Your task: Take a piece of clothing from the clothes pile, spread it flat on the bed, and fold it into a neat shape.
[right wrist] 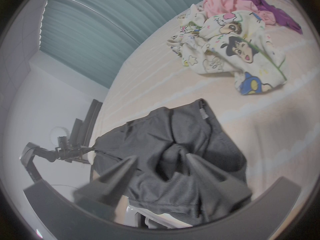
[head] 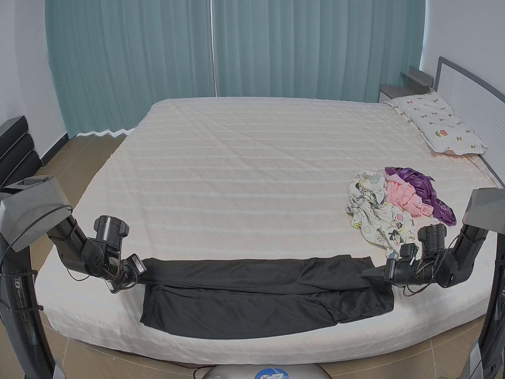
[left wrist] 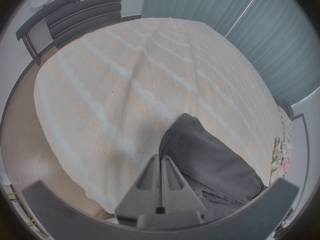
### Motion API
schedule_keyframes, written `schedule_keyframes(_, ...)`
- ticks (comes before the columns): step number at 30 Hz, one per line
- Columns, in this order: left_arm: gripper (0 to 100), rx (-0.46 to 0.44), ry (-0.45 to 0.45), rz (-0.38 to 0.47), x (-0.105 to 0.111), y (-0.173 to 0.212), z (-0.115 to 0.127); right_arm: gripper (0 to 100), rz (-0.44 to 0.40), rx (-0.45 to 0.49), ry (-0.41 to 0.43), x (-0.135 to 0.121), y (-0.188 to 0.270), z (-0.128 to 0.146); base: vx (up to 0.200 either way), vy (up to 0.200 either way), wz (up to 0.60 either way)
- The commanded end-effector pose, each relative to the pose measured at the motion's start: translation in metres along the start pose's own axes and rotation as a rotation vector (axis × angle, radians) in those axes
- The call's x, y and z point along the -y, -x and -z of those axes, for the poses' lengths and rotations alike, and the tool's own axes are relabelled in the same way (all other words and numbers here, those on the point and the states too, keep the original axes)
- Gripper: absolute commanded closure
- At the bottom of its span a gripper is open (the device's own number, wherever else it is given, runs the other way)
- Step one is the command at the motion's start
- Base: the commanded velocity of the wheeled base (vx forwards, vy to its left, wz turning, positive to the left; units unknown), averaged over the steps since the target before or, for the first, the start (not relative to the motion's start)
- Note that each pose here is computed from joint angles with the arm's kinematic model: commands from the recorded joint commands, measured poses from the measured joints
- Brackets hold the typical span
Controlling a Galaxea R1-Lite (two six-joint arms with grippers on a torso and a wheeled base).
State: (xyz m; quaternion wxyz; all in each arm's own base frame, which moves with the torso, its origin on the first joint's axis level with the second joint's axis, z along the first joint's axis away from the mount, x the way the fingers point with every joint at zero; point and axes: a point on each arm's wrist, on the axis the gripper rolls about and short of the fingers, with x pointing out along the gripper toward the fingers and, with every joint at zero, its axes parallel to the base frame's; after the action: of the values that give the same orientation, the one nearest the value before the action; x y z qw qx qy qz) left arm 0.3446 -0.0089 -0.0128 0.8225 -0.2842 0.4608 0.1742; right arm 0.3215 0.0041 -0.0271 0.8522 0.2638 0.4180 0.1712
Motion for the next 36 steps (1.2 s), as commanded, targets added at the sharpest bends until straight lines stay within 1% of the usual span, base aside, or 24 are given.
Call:
schedule_keyframes(1, 100, -0.002, 0.004, -0.005, -0.001, -0.002, 0.0, 0, 0.063, 0.011, -0.014, -0.003, 0.009, 0.005, 0.0, 0.0, 0.0)
schedule_keyframes(3, 100, 0.002, 0.004, -0.002, 0.0, -0.002, -0.001, 0, 0.084, 0.012, -0.029, -0.004, 0.012, 0.009, 0.0, 0.0, 0.0)
schedule_keyframes(6, 100, 0.001, 0.004, -0.001, 0.0, -0.002, -0.001, 0, 0.093, 0.022, -0.083, -0.01, 0.014, 0.011, 0.0, 0.0, 0.0)
schedule_keyframes(9, 100, 0.002, 0.004, 0.0, 0.0, -0.002, -0.002, 0, 0.081, 0.064, -0.199, -0.039, 0.01, 0.01, 0.0, 0.0, 0.0)
schedule_keyframes(12, 100, 0.002, 0.004, 0.0, 0.0, -0.002, -0.002, 0, 0.078, 0.075, -0.245, -0.057, 0.003, 0.013, 0.0, 0.0, 0.0)
schedule_keyframes(13, 100, -0.001, 0.004, -0.002, -0.001, -0.002, -0.001, 0, 0.085, 0.072, -0.248, -0.064, -0.002, 0.016, 0.0, 0.0, 0.0)
schedule_keyframes(15, 100, -0.001, 0.004, -0.002, -0.001, -0.002, -0.001, 0, 0.105, 0.073, -0.237, -0.068, -0.009, 0.018, 0.0, 0.0, 0.0)
schedule_keyframes(18, 100, -0.001, 0.004, -0.002, -0.001, -0.002, -0.001, 0, 0.148, 0.069, -0.229, -0.068, -0.023, 0.024, 0.0, 0.0, 0.0)
schedule_keyframes(25, 100, -0.001, 0.004, -0.002, -0.001, -0.003, -0.001, 0, 0.191, 0.097, -0.225, -0.069, -0.038, 0.023, 0.0, 0.0, 0.0)
schedule_keyframes(26, 100, -0.002, 0.004, -0.003, -0.001, -0.003, -0.001, 100, 0.199, 0.099, -0.227, -0.069, -0.038, 0.024, 0.0, 0.0, 0.0)
schedule_keyframes(27, 100, -0.002, 0.004, -0.003, -0.001, -0.003, -0.001, 100, 0.221, 0.1, -0.227, -0.069, -0.038, 0.025, 0.0, 0.0, 0.0)
schedule_keyframes(29, 100, -0.002, 0.004, -0.003, -0.001, -0.003, -0.001, 100, 0.223, 0.099, -0.228, -0.069, -0.037, 0.025, 0.0, 0.0, 0.0)
schedule_keyframes(30, 100, -0.001, 0.004, -0.002, -0.001, -0.003, -0.001, 100, 0.252, 0.089, -0.224, -0.071, -0.037, 0.029, 0.0, 0.0, 0.0)
schedule_keyframes(32, 100, 0.001, 0.004, -0.001, 0.0, -0.002, -0.001, 100, 0.275, 0.09, -0.226, -0.07, -0.037, 0.03, 0.0, 0.0, 0.0)
schedule_keyframes(34, 100, 0.002, 0.004, 0.0, 0.0, -0.001, -0.001, 100, 0.282, 0.108, -0.228, -0.07, -0.035, 0.027, 0.0, 0.0, 0.0)
schedule_keyframes(36, 100, 0.004, 0.004, 0.002, 0.0, 0.0, -0.002, 100, 0.266, 0.134, -0.231, -0.073, -0.033, 0.021, 0.0, 0.0, 0.0)
